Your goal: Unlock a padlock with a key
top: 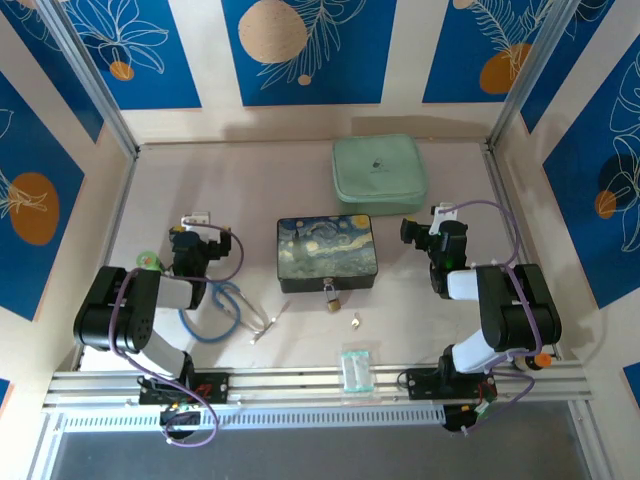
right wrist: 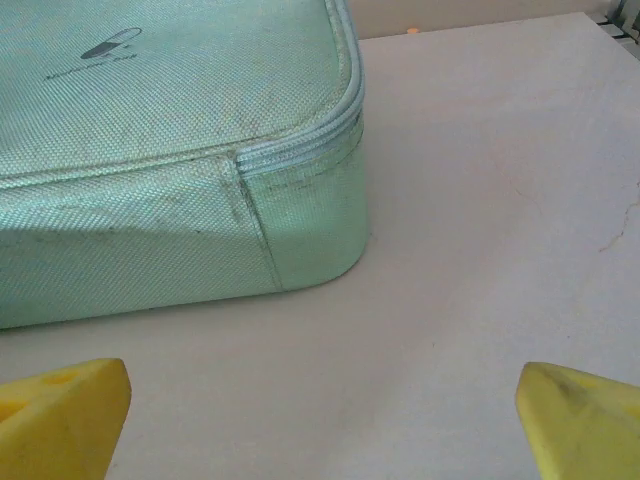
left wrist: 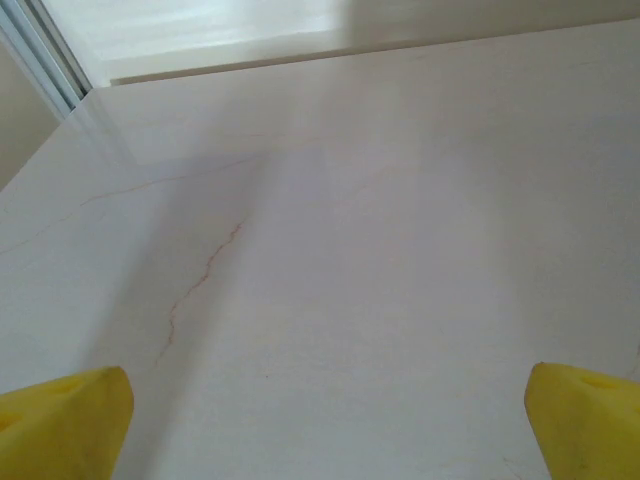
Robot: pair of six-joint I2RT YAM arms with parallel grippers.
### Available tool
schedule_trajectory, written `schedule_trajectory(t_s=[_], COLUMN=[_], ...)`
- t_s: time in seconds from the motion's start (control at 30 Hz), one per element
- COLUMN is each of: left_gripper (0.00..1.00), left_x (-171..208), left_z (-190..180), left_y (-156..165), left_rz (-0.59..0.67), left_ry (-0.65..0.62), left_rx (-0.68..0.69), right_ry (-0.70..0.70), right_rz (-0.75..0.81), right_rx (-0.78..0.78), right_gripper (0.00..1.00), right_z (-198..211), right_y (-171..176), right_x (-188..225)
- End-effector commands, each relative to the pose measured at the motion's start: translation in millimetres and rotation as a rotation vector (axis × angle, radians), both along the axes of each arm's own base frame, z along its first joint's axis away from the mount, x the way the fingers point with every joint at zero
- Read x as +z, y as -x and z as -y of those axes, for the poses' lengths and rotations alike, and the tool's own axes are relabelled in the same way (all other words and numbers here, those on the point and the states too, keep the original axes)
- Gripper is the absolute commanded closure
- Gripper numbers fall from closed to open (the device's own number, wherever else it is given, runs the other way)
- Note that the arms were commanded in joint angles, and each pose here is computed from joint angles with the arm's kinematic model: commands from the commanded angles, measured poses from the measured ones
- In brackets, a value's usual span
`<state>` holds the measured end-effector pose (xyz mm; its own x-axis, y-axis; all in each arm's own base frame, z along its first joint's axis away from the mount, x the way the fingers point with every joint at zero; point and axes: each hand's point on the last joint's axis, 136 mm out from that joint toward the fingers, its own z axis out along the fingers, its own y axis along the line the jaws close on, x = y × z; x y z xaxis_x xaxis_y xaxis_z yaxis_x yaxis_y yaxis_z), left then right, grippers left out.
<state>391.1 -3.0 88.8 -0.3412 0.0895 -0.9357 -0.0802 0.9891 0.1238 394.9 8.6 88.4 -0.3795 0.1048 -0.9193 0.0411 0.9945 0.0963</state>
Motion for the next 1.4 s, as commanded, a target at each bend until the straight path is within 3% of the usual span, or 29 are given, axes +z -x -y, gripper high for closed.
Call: schedule_trajectory(t_s=[0.0,1.37], left_gripper=[0.00,0.00], left_x=[4.6,5.5], left_z=[7.2,-0.8], left_y=[-4.7,-2.5], left_rz=[0.016,0.027], left_ry=[0.016,0.008], left_rx=[-0.053,-0.002], right_ry=[0.013,0.011], right_rz=[0.034,0.034], right_rx=[-0.012,-0.010], right_gripper=[0.01,0.01], right_z=[1.4,1.6], right_y=[-1.6,-1.4], right_x=[7.1,7.5])
